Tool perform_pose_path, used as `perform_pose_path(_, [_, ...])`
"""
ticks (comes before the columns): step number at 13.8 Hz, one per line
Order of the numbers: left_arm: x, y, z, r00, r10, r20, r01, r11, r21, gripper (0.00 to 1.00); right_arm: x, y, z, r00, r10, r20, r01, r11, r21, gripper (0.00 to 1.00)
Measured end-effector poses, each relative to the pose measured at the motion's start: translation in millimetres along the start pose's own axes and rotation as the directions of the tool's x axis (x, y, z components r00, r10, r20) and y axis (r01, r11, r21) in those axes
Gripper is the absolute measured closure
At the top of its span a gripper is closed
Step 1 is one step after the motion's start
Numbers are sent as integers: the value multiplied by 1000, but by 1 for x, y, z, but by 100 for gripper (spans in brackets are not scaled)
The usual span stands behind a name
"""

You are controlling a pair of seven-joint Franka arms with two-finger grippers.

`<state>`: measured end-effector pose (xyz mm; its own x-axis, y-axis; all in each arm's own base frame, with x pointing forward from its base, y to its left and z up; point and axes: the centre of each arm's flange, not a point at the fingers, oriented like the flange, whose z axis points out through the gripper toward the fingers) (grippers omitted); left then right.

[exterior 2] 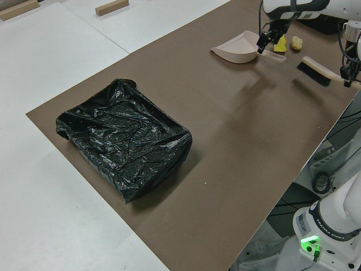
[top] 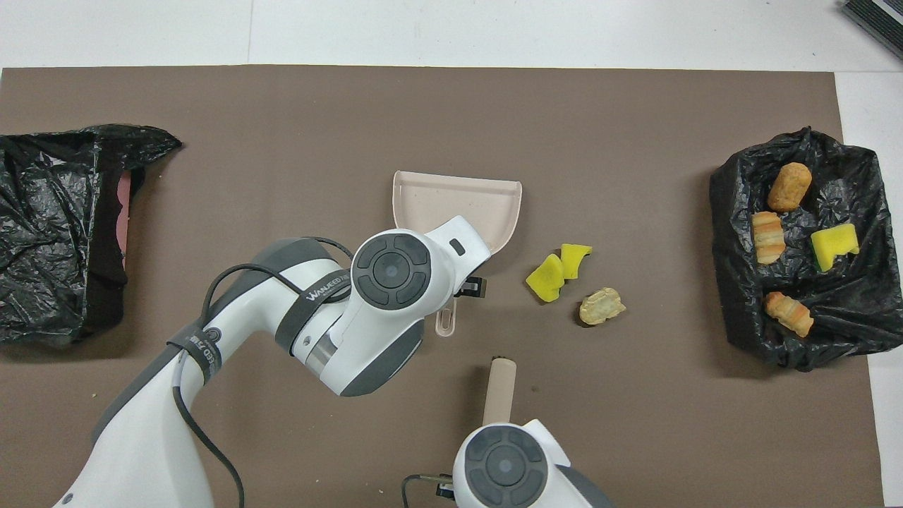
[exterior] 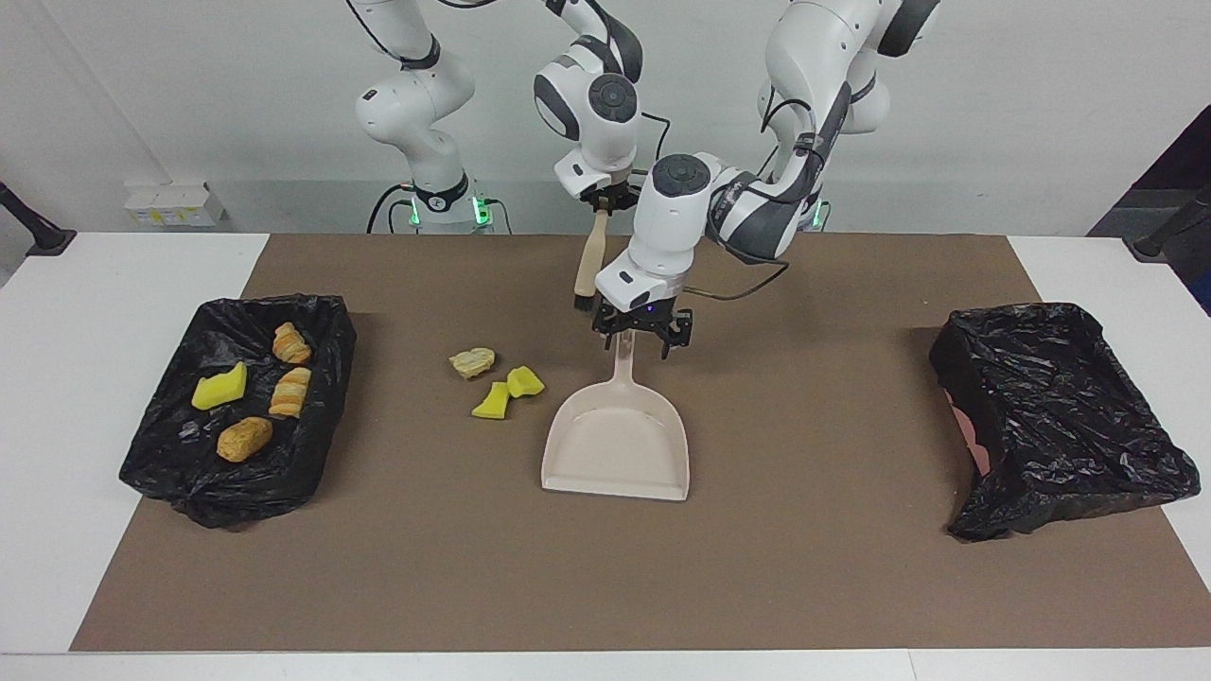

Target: Sweep and dump trash in bin

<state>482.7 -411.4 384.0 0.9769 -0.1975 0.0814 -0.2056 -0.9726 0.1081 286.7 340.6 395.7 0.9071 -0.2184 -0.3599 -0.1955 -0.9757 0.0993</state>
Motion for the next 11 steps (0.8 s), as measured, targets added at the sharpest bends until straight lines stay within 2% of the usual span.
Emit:
perform_pose_path(4, [-11, 2, 18, 999, 12, 30, -12, 1000, 8, 2, 58, 60, -25, 998, -26, -49, 23, 998, -65, 74])
perform_pose_path(7, [-17, 9, 25, 999, 27, 44, -27, 1000, 5, 10, 110, 113, -37, 994, -73, -85, 64, 992, -109, 74])
perform_pose_path(8, [-18, 11, 27, 998, 30, 48, -30, 1000, 3, 19, 126, 130, -39, 991, -95, -97, 82, 989, -125, 74])
perform_pose_path(10, [-18, 10, 29, 998, 55, 34, -56, 998, 23, 49, 154, 155, -42, 983, -134, -124, 118, 985, -123, 74])
perform_pose_path(11, [-17, 9, 29, 996, 89, 13, -90, 995, 54, 63, 169, 170, -43, 979, -153, -135, 139, 984, -110, 74])
